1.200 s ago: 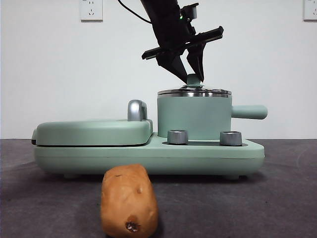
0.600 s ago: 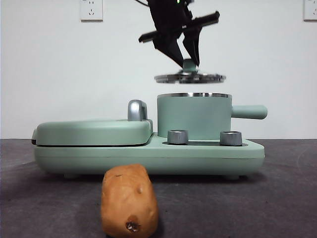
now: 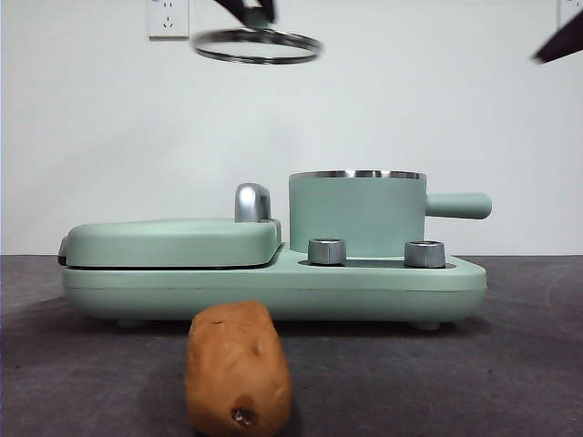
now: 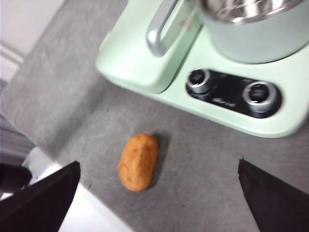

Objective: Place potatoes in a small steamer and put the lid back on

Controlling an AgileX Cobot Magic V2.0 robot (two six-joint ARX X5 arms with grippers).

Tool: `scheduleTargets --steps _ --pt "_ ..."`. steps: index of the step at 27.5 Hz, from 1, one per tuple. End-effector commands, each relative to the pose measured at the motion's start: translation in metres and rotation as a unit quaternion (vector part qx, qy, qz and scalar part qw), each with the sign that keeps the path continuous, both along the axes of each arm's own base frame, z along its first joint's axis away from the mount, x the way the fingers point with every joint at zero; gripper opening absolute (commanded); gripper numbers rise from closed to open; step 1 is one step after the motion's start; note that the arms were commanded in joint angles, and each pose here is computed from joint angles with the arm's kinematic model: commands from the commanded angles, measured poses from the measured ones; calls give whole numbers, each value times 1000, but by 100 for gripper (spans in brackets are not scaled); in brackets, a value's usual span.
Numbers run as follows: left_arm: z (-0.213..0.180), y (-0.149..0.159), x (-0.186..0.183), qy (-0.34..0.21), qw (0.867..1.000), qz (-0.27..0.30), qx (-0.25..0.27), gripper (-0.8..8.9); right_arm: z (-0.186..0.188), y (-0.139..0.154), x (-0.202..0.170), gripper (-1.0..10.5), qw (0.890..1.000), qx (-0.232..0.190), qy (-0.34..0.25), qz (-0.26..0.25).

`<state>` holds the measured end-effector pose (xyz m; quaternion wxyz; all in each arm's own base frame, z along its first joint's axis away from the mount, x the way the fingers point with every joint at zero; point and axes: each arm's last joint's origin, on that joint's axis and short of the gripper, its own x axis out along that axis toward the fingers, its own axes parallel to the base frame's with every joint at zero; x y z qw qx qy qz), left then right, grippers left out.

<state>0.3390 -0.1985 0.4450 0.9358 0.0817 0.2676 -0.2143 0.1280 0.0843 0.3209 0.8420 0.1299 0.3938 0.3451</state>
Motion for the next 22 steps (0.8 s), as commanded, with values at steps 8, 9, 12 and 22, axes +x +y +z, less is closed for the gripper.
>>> scheduleTargets --steps 8,9,12,22 --pt "18 51 -1 6 998 55 13 14 -32 94 20 508 994 -52 92 23" --pt "18 55 0 6 998 60 13 14 -37 102 23 508 992 -62 103 26" --pt "19 66 3 8 997 76 14 14 -50 125 28 508 987 -91 129 34" --pt "18 85 10 13 994 104 14 14 -82 186 42 507 967 -193 162 46"
